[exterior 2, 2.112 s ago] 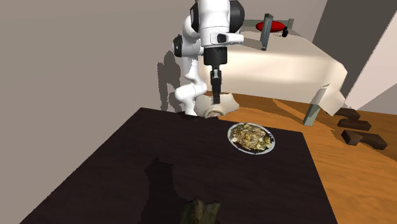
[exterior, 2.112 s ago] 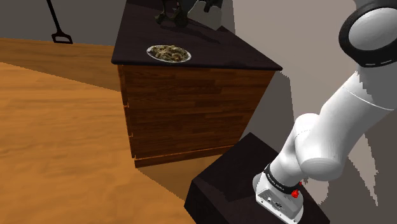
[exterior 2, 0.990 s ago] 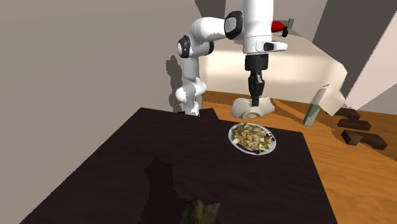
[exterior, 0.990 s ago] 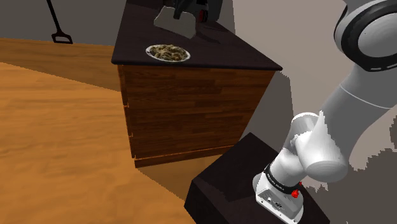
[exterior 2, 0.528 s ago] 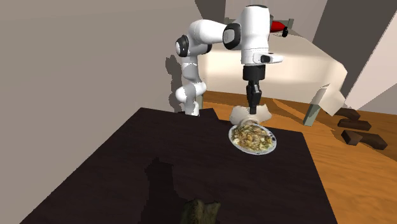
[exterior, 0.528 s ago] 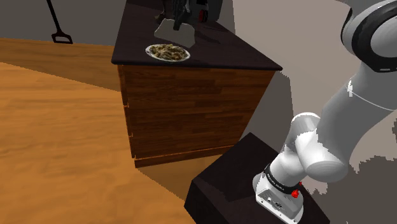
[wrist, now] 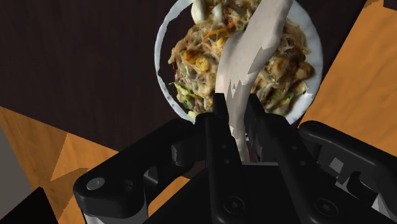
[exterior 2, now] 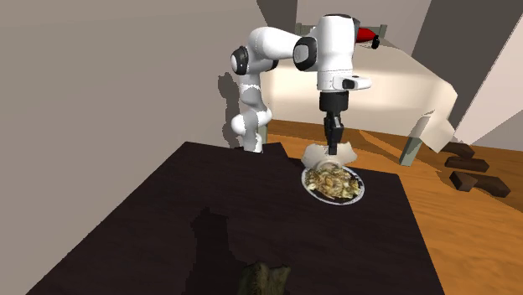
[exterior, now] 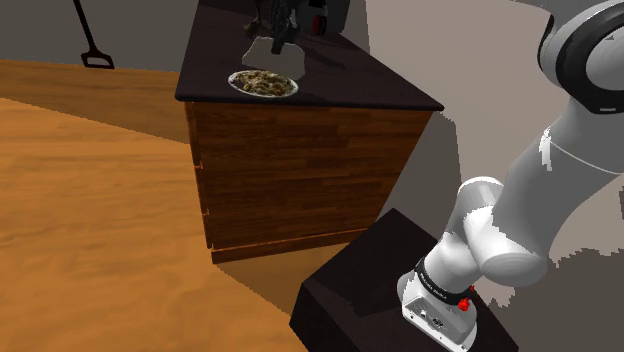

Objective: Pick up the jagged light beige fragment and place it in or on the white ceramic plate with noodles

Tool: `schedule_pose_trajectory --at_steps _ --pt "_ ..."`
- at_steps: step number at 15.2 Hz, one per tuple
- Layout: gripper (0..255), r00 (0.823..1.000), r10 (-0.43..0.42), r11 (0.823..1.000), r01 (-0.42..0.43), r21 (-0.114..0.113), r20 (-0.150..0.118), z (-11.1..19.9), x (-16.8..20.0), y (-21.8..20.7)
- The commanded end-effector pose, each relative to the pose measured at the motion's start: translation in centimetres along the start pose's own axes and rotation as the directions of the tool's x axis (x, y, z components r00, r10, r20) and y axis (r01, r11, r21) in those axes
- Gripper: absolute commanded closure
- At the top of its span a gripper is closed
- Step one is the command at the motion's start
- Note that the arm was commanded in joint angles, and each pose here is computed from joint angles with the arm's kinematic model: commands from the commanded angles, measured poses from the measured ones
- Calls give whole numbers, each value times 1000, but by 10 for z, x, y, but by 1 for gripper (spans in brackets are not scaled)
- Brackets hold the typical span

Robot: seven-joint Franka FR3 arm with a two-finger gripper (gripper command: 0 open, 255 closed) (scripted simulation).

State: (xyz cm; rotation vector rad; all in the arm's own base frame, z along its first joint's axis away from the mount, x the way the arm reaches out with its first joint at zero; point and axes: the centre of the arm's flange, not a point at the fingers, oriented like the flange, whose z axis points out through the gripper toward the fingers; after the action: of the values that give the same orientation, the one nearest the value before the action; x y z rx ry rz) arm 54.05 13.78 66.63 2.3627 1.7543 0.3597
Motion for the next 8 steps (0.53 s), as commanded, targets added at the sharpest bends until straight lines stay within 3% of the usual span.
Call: schedule_pose_trajectory --at_steps 1,2,3,8 --pt "255 1000 0 1000 0 0 0 0 0 0" --pt "255 1000 0 1000 0 0 0 0 0 0" --pt "0 1000 0 1000 0 0 0 0 0 0" --pt "0 1000 0 1000 0 0 0 0 0 0"
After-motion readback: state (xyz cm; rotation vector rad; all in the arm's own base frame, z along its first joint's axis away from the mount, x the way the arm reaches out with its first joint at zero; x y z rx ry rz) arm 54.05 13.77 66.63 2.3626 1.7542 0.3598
